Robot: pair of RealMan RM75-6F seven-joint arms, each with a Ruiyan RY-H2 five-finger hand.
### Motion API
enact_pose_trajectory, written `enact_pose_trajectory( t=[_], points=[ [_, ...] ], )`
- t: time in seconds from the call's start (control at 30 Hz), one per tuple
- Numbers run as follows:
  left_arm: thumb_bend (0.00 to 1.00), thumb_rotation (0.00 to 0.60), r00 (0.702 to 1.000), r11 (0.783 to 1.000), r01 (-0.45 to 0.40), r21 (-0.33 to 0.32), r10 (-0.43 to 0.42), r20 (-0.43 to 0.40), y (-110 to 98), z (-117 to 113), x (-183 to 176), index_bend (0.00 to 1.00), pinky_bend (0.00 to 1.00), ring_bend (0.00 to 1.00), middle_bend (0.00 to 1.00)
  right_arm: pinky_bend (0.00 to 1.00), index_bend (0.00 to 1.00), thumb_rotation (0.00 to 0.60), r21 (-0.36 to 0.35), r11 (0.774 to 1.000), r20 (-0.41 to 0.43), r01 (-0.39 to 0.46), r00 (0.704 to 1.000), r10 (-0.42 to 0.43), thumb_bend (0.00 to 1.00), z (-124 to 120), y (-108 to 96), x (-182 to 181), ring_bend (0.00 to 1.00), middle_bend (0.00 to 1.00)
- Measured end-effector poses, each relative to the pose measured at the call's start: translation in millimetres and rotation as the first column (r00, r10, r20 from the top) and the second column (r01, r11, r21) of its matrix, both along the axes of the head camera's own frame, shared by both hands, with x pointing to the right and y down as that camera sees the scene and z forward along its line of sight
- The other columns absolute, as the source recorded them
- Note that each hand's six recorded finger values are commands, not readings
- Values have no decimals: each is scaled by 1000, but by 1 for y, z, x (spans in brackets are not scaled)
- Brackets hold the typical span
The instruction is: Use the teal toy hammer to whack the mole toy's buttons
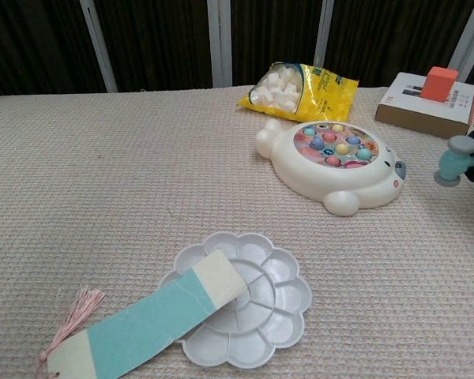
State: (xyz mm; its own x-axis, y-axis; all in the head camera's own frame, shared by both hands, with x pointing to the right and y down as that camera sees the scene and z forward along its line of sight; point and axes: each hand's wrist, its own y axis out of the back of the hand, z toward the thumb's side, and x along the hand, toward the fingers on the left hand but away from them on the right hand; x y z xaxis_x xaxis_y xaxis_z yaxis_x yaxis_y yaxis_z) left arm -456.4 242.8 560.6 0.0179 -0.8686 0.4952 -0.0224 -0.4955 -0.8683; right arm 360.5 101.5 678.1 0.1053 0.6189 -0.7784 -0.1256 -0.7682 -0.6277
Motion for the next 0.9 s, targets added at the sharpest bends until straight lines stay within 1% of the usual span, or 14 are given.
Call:
enact_pose_trajectory(
  t=[0.13, 0.3, 0.5, 0.7, 0.8, 0.9],
  points=[
    [125, 600, 1000, 1000, -6, -1, 6, 3, 1, -2, 3, 0, 0, 0, 0, 139, 797, 600, -25, 999, -6, -22, 1000, 22, 933, 17, 11, 18, 471, 735],
    [124, 600, 1000, 1000, -9, -2, 9, 7, 0, -4, 6, 0, 0, 0, 0, 100, 672, 600, -37, 999, -1, -37, 999, 37, 933, 29, 15, 30, 393, 636],
    [125, 600, 1000, 1000, -11, -3, 11, 9, 0, -4, 7, 0, 0, 0, 0, 55, 553, 600, -44, 998, 6, -40, 999, 41, 921, 32, 17, 34, 318, 542],
    [124, 600, 1000, 1000, -12, -4, 12, 9, -1, -3, 8, 0, 0, 0, 0, 12, 429, 600, -56, 997, 4, -47, 999, 47, 824, 33, 18, 36, 241, 467],
    [124, 600, 1000, 1000, -13, -5, 13, 9, -1, -3, 8, 0, 0, 0, 0, 1, 388, 600, -57, 997, 3, -50, 999, 50, 784, 33, 17, 37, 219, 448],
    [124, 600, 1000, 1000, -14, -5, 14, 8, -1, -3, 8, 0, 0, 0, 0, 0, 347, 600, -57, 997, 2, -53, 999, 54, 781, 32, 16, 37, 193, 422]
  ],
)
